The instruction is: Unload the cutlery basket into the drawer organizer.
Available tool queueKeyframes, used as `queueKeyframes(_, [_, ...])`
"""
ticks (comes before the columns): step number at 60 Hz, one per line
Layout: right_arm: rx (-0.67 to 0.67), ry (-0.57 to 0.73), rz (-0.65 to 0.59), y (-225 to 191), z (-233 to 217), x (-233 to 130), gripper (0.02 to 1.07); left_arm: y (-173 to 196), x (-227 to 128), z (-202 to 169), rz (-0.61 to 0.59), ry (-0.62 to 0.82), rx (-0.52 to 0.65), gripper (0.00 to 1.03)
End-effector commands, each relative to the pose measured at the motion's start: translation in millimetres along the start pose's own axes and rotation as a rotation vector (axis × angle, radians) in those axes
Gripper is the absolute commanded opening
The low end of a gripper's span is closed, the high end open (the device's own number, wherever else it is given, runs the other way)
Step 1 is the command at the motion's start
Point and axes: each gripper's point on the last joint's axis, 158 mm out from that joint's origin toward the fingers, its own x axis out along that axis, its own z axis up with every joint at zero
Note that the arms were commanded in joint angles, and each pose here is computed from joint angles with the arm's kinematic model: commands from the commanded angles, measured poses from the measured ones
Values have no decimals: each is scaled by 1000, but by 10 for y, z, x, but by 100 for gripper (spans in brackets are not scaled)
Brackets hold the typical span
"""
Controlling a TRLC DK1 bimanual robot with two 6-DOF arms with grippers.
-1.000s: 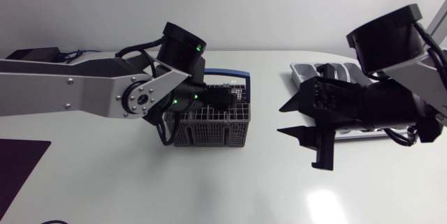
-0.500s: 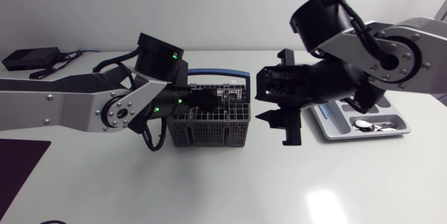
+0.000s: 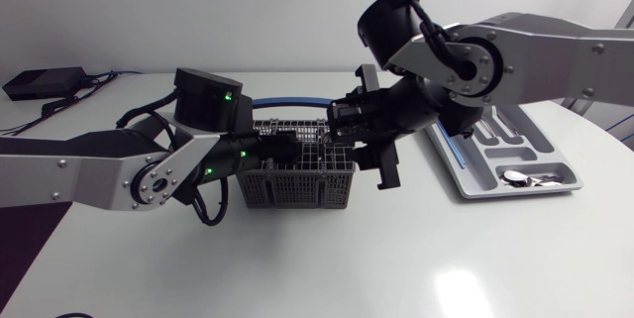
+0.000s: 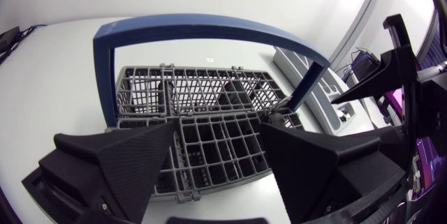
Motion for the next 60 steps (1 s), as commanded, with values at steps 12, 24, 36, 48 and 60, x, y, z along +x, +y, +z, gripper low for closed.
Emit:
queueKeyframes(12, [-102,36,18,-32,79,192,57,-100,-104,-15,-76,6,26,86])
queueKeyframes(24, [-143,63,6,-111,70,317,57,-173,-161,0,-108,4,86,86])
queueKeyframes(36, [-146,58,-26,-253,129,375,57,-201,-230,-40,-124,10,138,86])
queueKeyframes(48, [-156,86,-48,-289,115,493,57,-171,-258,-97,-128,19,155,86])
queueKeyframes(60, [-167,108,-48,-305,90,553,56,-153,-277,-135,-129,23,165,86])
